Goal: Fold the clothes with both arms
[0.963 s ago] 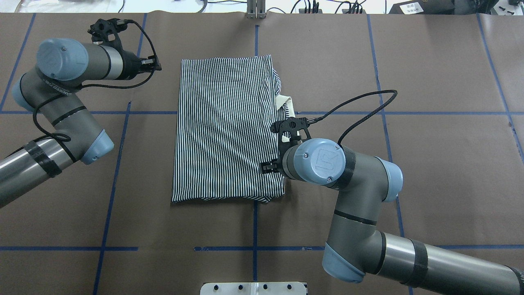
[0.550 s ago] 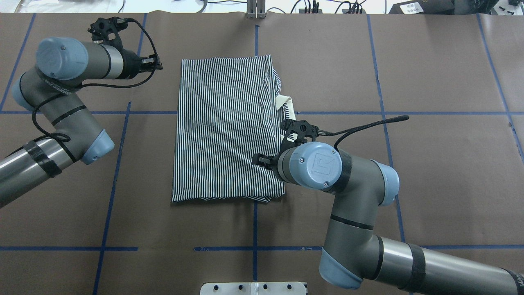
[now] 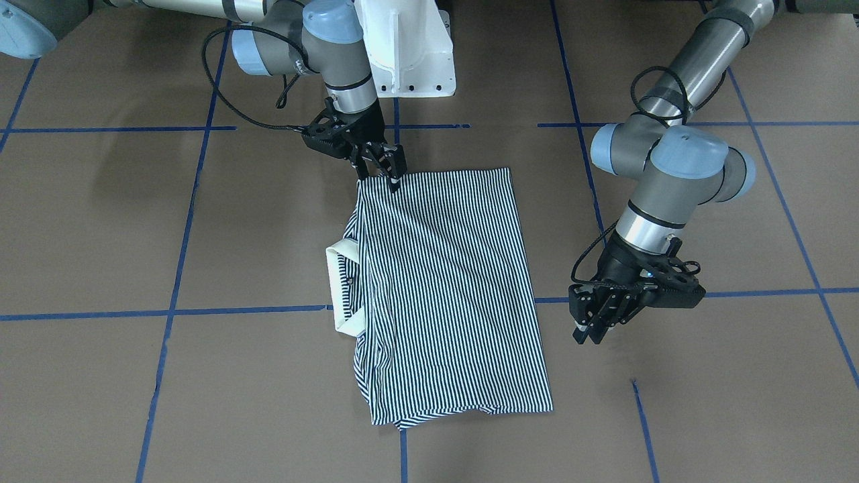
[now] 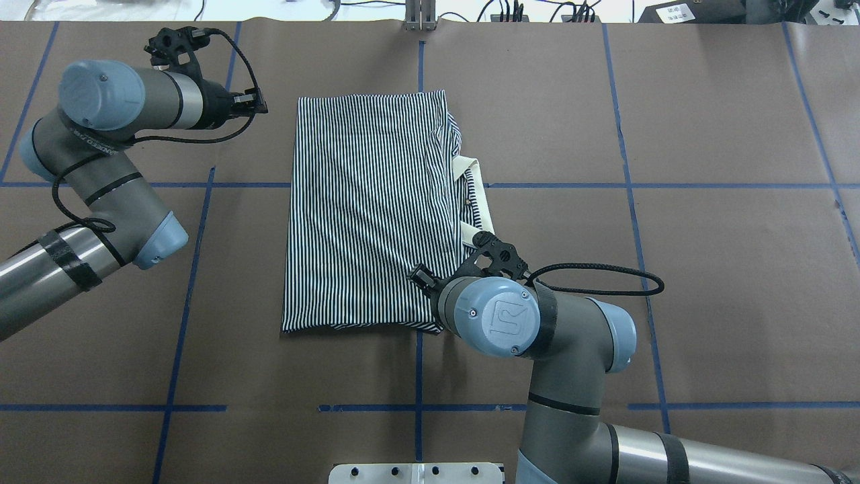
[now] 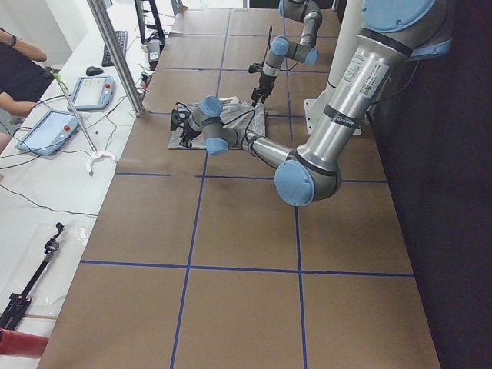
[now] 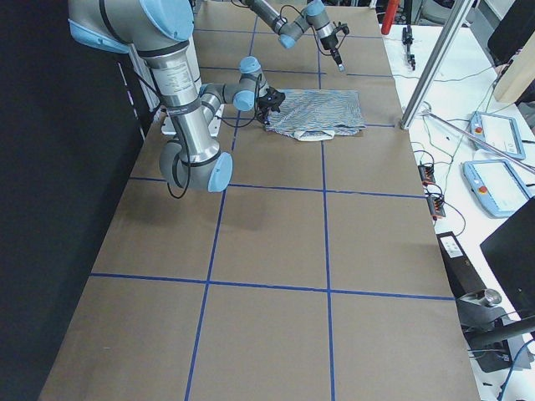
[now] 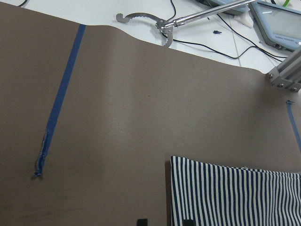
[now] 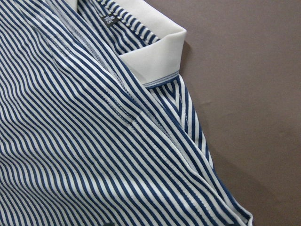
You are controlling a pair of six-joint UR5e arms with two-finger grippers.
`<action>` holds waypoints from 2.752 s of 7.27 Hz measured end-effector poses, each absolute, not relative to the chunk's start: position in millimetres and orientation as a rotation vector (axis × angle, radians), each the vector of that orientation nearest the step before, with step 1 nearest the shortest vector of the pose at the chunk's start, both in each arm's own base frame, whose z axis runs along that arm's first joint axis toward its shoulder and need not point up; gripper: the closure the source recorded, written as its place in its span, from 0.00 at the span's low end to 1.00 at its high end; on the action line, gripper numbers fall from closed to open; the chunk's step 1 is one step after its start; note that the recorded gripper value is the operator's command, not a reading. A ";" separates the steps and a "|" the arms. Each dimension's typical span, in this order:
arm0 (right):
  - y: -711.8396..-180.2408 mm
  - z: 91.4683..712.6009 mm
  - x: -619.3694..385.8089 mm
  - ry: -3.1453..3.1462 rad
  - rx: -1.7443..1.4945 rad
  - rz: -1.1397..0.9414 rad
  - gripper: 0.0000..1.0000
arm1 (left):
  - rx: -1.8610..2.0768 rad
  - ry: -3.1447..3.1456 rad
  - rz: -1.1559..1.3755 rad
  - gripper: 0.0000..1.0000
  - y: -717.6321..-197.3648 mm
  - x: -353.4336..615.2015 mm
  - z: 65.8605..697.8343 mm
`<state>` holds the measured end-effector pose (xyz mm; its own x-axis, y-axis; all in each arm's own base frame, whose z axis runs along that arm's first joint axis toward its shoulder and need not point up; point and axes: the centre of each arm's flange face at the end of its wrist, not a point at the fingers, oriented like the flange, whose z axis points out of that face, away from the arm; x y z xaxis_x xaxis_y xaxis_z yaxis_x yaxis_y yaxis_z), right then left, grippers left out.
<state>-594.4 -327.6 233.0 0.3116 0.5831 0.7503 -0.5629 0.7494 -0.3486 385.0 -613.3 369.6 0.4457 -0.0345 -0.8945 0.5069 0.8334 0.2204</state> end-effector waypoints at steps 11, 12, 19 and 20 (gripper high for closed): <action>-336.6 248.8 -606.3 -0.959 -0.025 0.796 0.31 | 0.505 1.068 -0.353 0.63 -612.4 384.3 368.0; -336.4 249.6 -607.0 -0.957 -0.026 0.796 0.60 | 0.505 1.068 -0.353 0.63 -612.4 384.3 368.0; -330.6 236.0 -607.9 -0.981 -0.026 0.766 1.00 | 0.510 1.077 -0.350 0.63 -611.0 383.2 361.6; -329.6 231.7 -604.6 -0.990 -0.025 0.759 1.00 | 0.507 1.094 -0.358 0.63 -607.7 381.4 354.3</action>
<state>-604.6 -329.6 231.7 0.3176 0.5876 0.7442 -0.5658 0.7472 -0.3485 381.4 -607.7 354.3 0.4200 -0.0285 -0.9071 0.5136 0.8315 0.2117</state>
